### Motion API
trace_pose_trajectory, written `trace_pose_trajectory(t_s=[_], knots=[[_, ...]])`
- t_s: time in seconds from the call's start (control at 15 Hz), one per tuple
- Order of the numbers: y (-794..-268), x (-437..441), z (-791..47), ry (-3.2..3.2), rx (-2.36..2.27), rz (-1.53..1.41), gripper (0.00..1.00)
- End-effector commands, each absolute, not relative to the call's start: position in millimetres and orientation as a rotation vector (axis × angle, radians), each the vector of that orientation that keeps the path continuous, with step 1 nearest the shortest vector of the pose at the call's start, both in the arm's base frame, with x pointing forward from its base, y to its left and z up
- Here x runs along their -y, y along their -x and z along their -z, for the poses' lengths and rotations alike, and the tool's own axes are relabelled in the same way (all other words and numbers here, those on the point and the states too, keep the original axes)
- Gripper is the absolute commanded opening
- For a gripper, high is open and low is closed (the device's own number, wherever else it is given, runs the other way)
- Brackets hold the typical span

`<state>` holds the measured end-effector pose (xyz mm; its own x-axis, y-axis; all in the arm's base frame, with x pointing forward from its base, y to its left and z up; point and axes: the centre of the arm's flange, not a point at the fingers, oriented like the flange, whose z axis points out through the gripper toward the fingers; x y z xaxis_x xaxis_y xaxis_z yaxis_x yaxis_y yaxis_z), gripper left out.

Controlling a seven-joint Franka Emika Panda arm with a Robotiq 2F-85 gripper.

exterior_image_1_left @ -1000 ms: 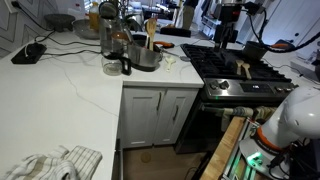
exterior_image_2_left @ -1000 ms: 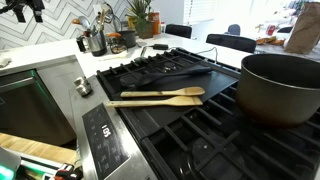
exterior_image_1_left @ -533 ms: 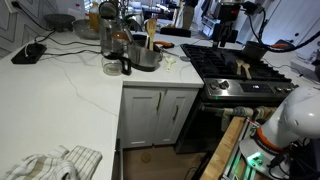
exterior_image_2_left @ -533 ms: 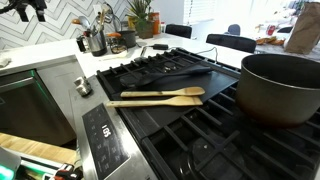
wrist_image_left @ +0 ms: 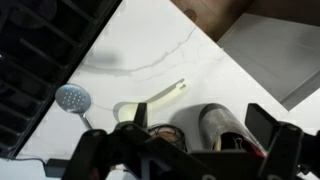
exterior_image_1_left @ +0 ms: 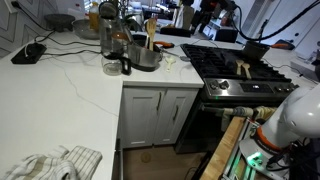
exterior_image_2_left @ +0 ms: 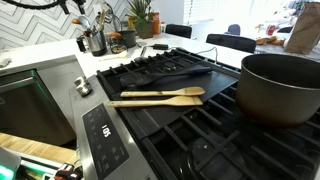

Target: Put the small pot on the stove

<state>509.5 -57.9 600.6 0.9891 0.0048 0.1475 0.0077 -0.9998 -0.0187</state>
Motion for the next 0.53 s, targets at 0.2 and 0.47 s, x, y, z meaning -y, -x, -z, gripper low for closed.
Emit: trace_pose_trajectory(t_s=[0.2, 0.47], knots=[[-613.4, 81.2, -580.0, 3.130, 0.211, 0.381, 1.00], [-648.4, 96.7, -557.0, 3.107, 0.244, 0.472, 1.00]])
